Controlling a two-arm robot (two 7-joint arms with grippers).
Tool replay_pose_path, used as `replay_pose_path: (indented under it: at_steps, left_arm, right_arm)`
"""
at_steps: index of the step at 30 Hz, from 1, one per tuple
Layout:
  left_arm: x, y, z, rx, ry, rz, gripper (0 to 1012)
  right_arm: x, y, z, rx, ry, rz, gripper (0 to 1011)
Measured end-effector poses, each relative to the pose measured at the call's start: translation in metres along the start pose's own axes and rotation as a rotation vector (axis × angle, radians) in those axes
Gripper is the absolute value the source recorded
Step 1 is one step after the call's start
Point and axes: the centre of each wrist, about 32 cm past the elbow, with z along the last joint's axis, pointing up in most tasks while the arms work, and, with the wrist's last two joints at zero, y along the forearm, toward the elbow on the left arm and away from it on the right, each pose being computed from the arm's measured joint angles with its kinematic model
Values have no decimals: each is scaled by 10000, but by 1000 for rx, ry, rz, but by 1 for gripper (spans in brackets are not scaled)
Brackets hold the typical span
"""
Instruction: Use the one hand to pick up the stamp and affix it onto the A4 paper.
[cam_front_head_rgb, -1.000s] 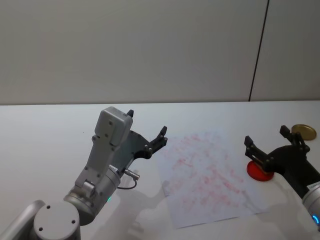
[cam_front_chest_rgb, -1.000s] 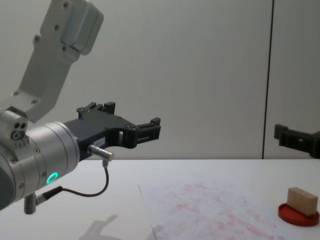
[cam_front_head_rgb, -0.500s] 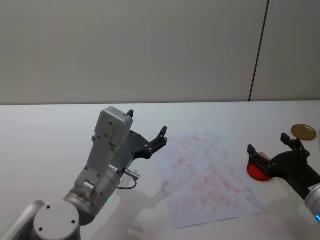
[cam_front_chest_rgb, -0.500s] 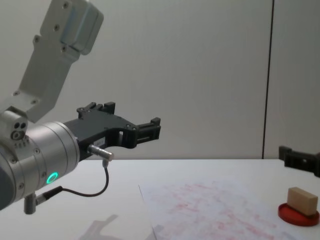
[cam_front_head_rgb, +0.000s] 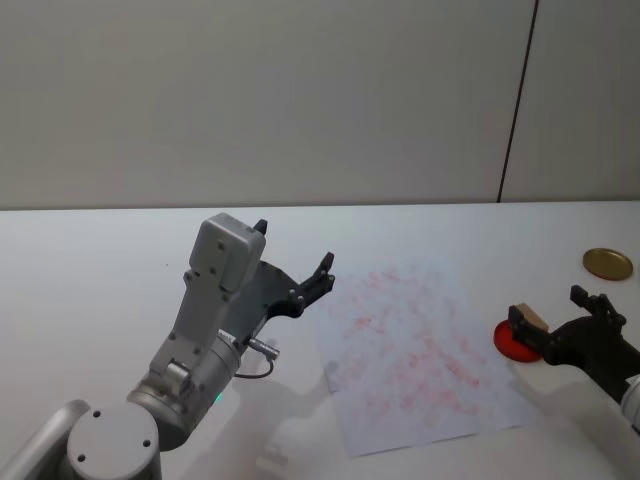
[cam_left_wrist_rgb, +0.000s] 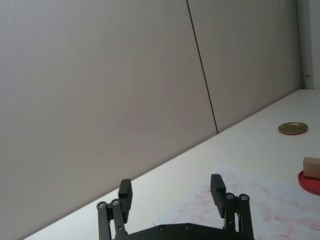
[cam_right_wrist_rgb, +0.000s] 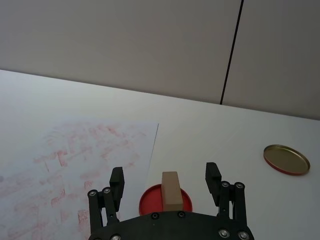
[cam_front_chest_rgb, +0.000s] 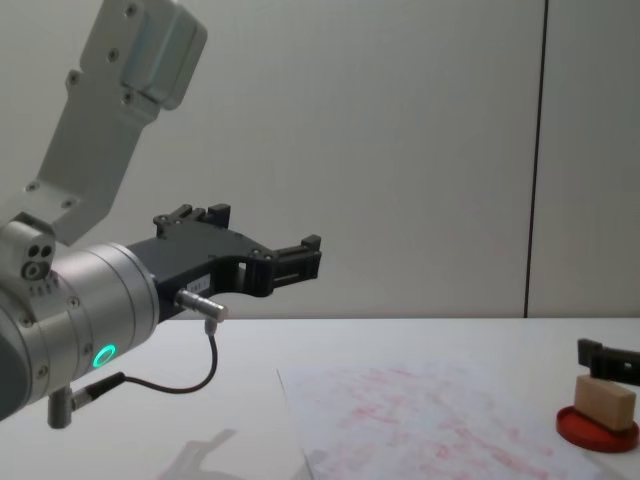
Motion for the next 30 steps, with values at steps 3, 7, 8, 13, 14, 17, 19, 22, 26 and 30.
replay_pose_path:
  at_steps: [3,7,8,13,14,17,19,22,26,30]
  left_arm:
    - [0,0,0,0,0,0,993]
    - [0,0,0,0,0,0,993]
    - [0,0,0,0,0,0,993]
    - [0,0,0,0,0,0,993]
    - [0,0,0,0,0,0,993]
    - [0,0,0,0,0,0,993]
    - [0,0,0,0,0,0,993]
    - [0,0,0,0,0,0,993]
    - [0,0,0,0,0,0,993]
    - [0,0,0,0,0,0,993]
  right_arm:
    - [39,23,-27,-15,10,3,1001]
    - [86,64,-64,-35,25,6,1001]
    - [91,70,-71,-38,27,7,1001]
    - [117,108,-106,-56,37,12,1001]
    - [120,120,-117,-62,40,14,1001]
    - [124,139,-134,-71,43,16,1001]
    - [125,157,-150,-80,44,19,994]
    - [125,177,-170,-91,43,22,931]
    - [124,203,-189,-102,42,26,840]
    - [122,222,-208,-111,40,29,709]
